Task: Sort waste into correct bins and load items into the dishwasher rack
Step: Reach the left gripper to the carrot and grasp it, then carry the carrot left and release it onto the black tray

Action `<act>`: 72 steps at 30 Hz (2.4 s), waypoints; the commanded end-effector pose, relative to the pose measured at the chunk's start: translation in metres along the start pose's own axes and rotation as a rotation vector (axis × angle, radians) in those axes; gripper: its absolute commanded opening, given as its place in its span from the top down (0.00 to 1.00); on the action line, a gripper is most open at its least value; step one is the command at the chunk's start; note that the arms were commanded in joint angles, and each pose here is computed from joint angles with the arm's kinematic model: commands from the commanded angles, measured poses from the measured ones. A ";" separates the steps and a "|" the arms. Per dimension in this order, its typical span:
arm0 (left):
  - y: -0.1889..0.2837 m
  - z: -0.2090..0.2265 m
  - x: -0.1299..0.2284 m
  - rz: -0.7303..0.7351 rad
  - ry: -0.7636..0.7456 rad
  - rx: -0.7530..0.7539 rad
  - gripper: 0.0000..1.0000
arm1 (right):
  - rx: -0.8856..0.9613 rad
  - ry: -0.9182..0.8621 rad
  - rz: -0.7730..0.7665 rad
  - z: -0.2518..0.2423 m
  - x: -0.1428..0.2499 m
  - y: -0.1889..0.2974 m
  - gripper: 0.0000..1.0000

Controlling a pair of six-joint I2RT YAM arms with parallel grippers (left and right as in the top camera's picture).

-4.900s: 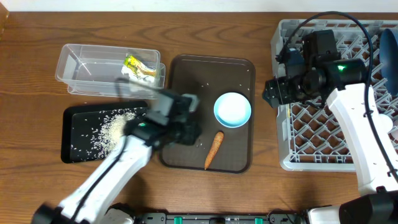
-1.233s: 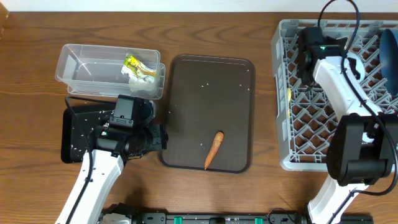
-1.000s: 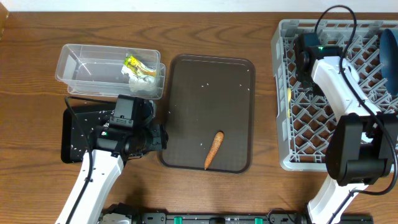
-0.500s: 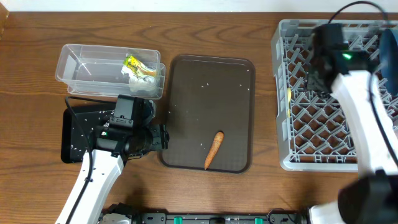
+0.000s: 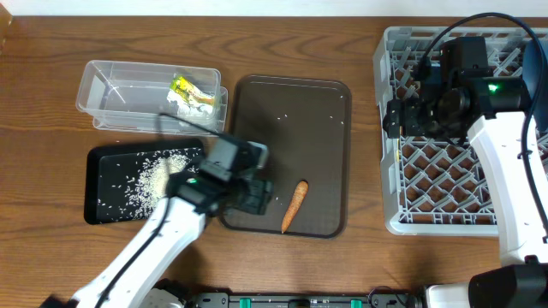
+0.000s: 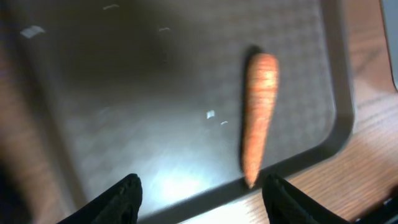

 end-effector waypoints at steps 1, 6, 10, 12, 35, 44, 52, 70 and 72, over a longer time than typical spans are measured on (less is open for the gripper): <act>-0.022 -0.016 0.000 0.029 -0.128 0.016 0.35 | -0.051 0.055 0.013 0.014 0.000 -0.005 0.05; -0.054 -0.035 -0.001 0.047 -0.195 0.042 0.35 | -0.051 0.056 0.013 0.015 0.000 -0.005 0.05; -0.073 -0.044 0.005 0.073 -0.233 0.052 0.35 | -0.041 0.057 0.014 0.014 0.000 -0.005 0.05; -0.080 -0.047 0.009 0.092 -0.245 0.051 0.35 | -0.041 0.057 0.014 0.014 0.000 -0.005 0.05; -0.111 -0.034 0.025 0.199 -0.234 -0.009 0.91 | -0.041 0.056 0.015 0.014 0.000 -0.005 0.03; -0.042 -0.014 -0.004 0.040 -0.224 -0.242 0.94 | -0.041 0.056 0.015 0.014 0.000 -0.005 0.03; 0.033 0.062 -0.025 -0.126 0.067 -0.390 0.94 | -0.041 0.057 0.015 0.014 0.000 -0.005 0.03; 0.085 0.261 0.017 -0.270 1.115 -0.631 0.93 | -0.041 0.055 0.022 0.014 0.001 -0.005 0.02; 0.079 0.269 0.018 -0.259 1.129 -0.635 0.93 | -0.041 0.055 0.022 0.014 0.002 -0.005 0.02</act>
Point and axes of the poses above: each gripper's point midway between its finger pads, its own y axis back along the fingers, its own z axis along the line the jaws close on, x = y × z, the point moved 6 cm from there along y, back along the fingers, and after that the axes turned 7 degrees about y, right-handed, at the moved point
